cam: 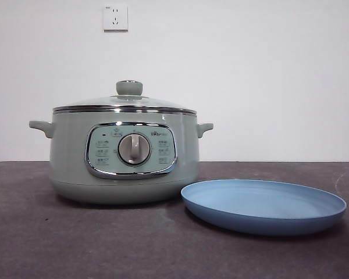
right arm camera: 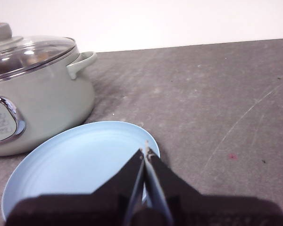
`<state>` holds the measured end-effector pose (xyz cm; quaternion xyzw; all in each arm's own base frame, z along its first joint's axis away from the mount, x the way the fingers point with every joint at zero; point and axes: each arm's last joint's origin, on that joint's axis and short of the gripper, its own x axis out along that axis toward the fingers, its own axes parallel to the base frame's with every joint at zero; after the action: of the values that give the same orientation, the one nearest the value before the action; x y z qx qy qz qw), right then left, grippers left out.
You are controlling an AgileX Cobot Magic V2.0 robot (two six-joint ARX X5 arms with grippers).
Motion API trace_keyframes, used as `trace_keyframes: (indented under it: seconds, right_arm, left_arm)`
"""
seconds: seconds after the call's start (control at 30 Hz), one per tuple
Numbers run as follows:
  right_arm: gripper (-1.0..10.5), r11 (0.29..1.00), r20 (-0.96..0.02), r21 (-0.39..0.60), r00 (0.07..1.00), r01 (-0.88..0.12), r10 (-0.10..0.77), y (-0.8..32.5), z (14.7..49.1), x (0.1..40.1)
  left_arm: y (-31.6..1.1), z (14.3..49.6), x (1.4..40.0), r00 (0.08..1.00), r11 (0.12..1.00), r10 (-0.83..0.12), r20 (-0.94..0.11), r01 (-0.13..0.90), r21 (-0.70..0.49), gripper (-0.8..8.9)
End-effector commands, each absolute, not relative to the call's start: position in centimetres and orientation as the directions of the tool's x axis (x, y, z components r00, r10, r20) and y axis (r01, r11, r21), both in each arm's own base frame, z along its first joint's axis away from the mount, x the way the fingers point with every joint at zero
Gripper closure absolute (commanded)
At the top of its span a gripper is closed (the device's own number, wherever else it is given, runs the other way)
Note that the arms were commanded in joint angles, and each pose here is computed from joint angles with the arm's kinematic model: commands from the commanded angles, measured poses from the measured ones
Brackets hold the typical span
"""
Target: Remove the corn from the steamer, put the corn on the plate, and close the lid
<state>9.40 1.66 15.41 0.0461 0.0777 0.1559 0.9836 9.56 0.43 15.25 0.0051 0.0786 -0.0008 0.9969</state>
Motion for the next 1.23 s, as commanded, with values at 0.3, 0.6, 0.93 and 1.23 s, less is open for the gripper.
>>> trace_keyframes:
  seconds: [0.3, 0.6, 0.93, 1.23]
  right_arm:
    - [9.6, 0.923, -0.017, 0.242, 0.95, -0.3, 0.313, 1.6, 17.6, 9.2]
    - [9.6, 0.909, -0.017, 0.291, 0.948, -0.299, 0.318, 1.6, 21.9, 9.2]
    - [9.6, 0.866, -0.212, 0.217, 0.845, -0.45, 0.492, 2.4, 29.3, 10.9]
    - [9.6, 0.708, -0.356, 0.231, 0.619, -0.667, 0.7, 3.3, 33.9, 12.6]
  left_arm:
    - [0.0, 17.1, 9.2, 0.983, 0.968, -0.16, -0.094, 0.138, -0.207, 8.2]
    - [-0.2, 22.6, 7.4, 0.984, 0.955, -0.175, -0.028, 0.162, -0.247, 8.2]
    - [-0.8, 27.9, 6.5, 0.932, 0.909, -0.353, -0.086, 0.32, -0.267, 8.2]
    - [-1.2, 30.7, 7.8, 0.826, 0.816, -0.539, -0.164, 0.465, -0.343, 8.2]
